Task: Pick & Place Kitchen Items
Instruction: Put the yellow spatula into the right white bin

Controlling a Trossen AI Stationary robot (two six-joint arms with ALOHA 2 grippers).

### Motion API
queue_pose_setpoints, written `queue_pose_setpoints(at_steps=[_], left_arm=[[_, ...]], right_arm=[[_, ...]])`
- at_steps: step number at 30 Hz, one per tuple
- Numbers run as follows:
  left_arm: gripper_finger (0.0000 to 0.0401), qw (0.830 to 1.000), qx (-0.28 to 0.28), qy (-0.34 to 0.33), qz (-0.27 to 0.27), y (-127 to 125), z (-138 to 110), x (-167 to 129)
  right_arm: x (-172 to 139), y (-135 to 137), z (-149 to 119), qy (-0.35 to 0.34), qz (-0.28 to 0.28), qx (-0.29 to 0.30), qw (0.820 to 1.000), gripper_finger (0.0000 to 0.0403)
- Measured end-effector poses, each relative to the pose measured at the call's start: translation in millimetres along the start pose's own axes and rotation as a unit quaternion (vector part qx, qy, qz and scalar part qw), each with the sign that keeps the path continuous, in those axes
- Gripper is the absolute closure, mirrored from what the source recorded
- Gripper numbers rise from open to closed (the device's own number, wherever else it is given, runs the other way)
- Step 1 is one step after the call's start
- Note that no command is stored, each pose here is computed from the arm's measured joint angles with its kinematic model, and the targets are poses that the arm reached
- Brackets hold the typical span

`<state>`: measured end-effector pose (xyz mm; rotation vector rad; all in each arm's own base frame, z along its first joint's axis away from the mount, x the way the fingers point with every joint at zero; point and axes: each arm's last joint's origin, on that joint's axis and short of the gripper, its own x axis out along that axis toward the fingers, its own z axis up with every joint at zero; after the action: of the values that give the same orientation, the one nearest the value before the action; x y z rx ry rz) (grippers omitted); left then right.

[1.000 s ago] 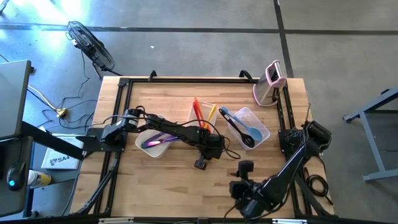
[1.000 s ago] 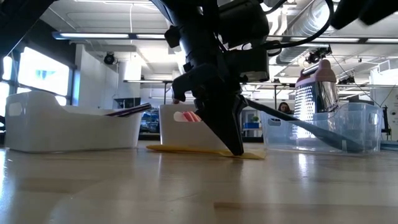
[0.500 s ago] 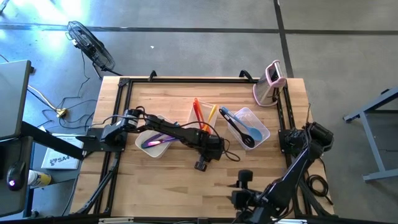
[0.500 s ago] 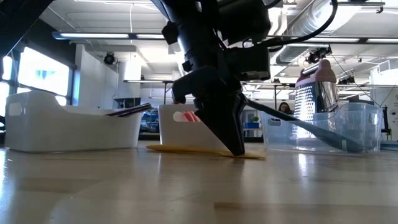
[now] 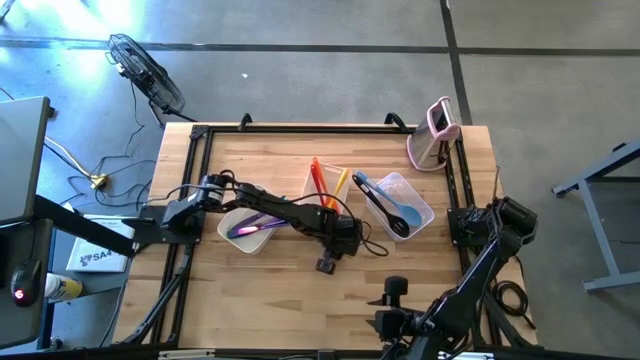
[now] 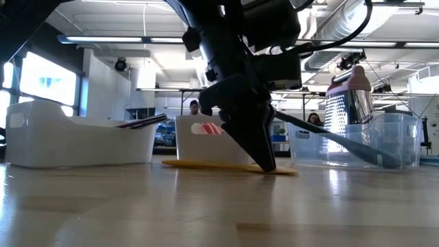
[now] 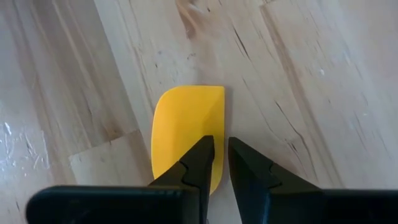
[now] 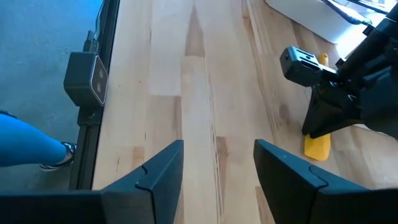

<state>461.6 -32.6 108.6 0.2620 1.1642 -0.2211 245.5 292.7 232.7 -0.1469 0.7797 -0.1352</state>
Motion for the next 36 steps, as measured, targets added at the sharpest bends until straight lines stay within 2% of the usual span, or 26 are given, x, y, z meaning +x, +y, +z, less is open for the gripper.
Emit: queue_pose_setpoints(at_steps=[15,26,36], left_arm=[[0.0345,1.0,0.001,-0.012,0.016,0,3,1],[0.0345,0.999,0.005,-0.006,0.051,-7,6,2],[0.0345,0.999,-0.003,0.0,0.053,-5,14,-4]], right_arm=[[0,0,0,-0.002,0.002,0.013,1.0,0.0215],[0,1,1,-0.003,0.004,0.016,1.0,0.0215],[0,1,1,-0.003,0.003,0.016,1.0,0.0215]])
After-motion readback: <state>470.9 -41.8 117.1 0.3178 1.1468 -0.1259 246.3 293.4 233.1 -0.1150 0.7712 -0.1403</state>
